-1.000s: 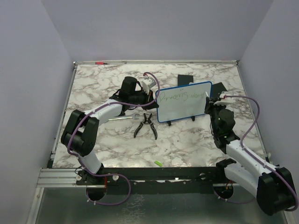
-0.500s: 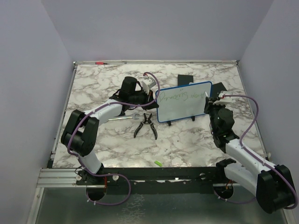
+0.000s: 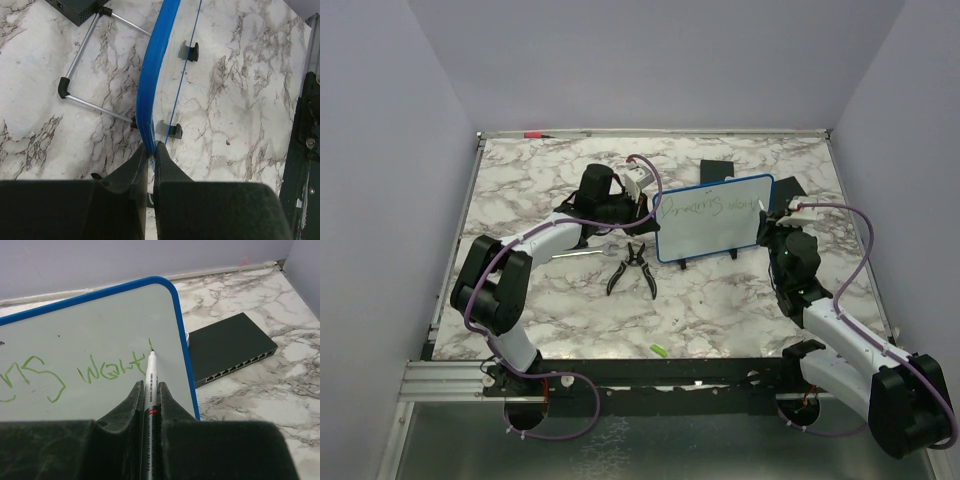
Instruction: Write a sentence on the whiteboard
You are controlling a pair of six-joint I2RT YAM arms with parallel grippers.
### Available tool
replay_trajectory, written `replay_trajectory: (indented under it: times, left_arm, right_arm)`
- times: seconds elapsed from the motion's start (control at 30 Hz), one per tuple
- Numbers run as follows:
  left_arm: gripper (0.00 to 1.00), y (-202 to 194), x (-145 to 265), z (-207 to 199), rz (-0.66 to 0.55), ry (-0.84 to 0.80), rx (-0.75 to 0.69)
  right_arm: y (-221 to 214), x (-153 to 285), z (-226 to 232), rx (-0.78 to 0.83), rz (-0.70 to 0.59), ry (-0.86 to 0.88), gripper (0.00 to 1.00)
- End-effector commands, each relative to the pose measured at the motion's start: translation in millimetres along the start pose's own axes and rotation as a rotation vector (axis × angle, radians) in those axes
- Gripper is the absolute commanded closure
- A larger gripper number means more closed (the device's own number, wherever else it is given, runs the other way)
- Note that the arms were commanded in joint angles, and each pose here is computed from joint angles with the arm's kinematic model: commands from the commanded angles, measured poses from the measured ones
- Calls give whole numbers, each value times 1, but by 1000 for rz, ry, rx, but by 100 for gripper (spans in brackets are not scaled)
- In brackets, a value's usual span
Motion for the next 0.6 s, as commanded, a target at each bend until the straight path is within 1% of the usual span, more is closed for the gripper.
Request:
replay_trajectory:
  times: [0.0,0.57]
  left_arm:
    - [100,-3,0,-1,21,15,-22]
    - [100,-1,1,-1,18,15,-25]
  right_arm:
    - [-18,4,-8,-8,68,-29,99]
    - [-30,7,-10,-22,119,-45,99]
Point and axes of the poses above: each gripper's point midway between its finger pads, its own x axis back along the fingers, its own z axis along the line the jaws close on, y = z × x, the point moved 2 cm from there along x, back along the fingers, and after that the axes turned 10 degrees about -x, right-handed, at the moved point
